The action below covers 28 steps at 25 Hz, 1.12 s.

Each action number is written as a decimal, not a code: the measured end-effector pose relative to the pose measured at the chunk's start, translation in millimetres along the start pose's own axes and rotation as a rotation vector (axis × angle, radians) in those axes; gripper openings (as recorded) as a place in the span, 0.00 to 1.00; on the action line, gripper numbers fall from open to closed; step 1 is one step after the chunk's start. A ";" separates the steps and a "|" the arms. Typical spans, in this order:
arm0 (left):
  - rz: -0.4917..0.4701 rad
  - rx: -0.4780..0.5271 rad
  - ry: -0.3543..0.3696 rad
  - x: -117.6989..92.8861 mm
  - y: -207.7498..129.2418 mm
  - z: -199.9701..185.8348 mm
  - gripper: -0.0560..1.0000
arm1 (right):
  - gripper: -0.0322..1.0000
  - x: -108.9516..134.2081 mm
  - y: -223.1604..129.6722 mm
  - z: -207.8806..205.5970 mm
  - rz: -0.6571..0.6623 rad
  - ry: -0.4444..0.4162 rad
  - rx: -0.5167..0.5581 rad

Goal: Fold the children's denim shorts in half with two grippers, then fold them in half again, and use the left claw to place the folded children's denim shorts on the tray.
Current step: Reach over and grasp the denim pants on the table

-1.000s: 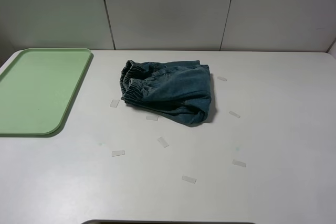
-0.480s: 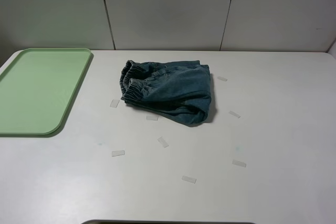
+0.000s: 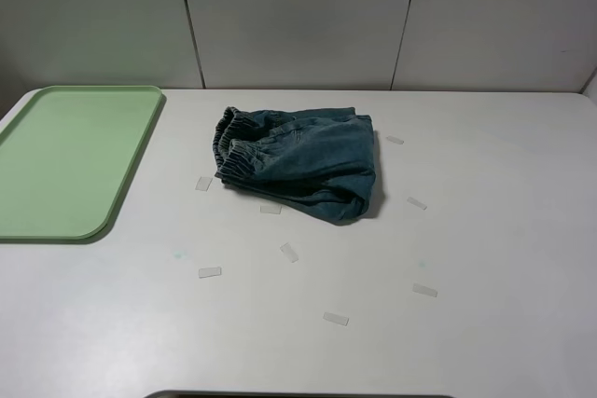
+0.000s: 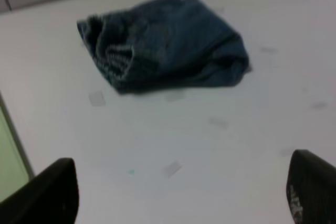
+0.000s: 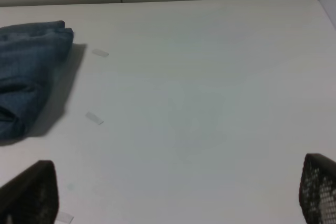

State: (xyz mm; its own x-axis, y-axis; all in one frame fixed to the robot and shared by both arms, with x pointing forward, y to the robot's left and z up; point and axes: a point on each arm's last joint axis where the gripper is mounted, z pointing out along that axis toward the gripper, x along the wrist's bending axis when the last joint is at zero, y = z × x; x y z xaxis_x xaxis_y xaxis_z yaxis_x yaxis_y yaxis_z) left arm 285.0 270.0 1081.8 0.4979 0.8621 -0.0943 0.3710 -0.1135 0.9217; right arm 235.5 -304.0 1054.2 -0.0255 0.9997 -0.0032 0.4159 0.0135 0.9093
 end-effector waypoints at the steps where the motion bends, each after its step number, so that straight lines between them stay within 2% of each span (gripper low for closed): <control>1: -0.011 0.033 0.005 0.8 3.6 12.2 0.80 | 0.70 0.0 0.0 0.0 0.000 0.000 0.000; 4: -0.035 0.084 0.014 3.0 13.5 49.7 0.80 | 0.70 0.1 0.0 0.0 -0.001 0.001 0.000; 8: -0.129 0.061 0.013 5.3 23.4 95.7 0.80 | 0.70 0.1 0.0 0.0 -0.001 0.001 0.000; 11: -0.204 0.087 0.032 9.0 20.2 129.5 0.80 | 0.70 0.1 0.0 0.0 -0.001 0.001 0.000; 15: -0.248 0.115 0.069 14.6 11.5 162.7 0.80 | 0.70 0.1 0.0 0.0 -0.002 0.001 0.000; 22: -0.366 0.121 0.161 25.5 -4.7 200.3 0.80 | 0.70 0.1 0.0 0.0 -0.002 0.001 0.000; 25: -0.384 0.107 0.202 30.1 -8.5 208.3 0.80 | 0.70 0.1 0.0 0.0 -0.002 0.001 0.000; 28: -0.388 0.135 0.220 31.9 -15.2 214.8 0.80 | 0.70 0.1 0.0 0.0 -0.002 0.001 0.000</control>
State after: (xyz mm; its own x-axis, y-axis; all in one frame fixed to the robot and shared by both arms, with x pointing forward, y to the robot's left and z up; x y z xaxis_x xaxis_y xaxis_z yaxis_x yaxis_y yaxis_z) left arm 463.6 193.1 984.0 0.1296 0.9362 -0.3268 0.6029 0.1873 0.7755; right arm 235.5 -303.9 1054.2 -0.0270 0.9996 -0.0048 0.4159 0.0156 0.9093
